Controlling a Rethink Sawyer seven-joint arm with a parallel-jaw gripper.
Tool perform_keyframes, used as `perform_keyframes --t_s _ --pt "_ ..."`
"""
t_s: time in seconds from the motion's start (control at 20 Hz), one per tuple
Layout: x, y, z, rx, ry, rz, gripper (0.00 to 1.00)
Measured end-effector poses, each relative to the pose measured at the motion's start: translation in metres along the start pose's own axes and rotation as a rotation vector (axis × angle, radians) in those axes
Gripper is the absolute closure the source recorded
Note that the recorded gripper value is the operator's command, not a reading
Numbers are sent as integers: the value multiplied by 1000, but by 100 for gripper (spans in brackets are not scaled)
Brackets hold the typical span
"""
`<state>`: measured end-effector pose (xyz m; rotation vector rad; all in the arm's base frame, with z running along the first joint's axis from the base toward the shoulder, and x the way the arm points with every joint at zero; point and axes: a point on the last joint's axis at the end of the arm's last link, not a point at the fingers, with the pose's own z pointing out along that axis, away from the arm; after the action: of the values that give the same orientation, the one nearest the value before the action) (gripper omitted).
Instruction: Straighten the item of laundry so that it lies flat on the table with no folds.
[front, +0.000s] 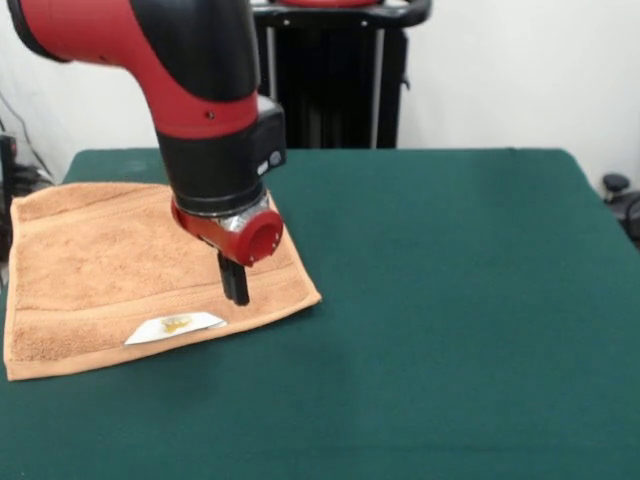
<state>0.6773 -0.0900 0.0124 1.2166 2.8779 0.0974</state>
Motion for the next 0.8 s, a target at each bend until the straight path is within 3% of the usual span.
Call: perform_keyframes --t_s 0.4,0.8 --pt "19 -1 22 4 -3 11 100" --pt "50 27 49 -3 10 38 100"
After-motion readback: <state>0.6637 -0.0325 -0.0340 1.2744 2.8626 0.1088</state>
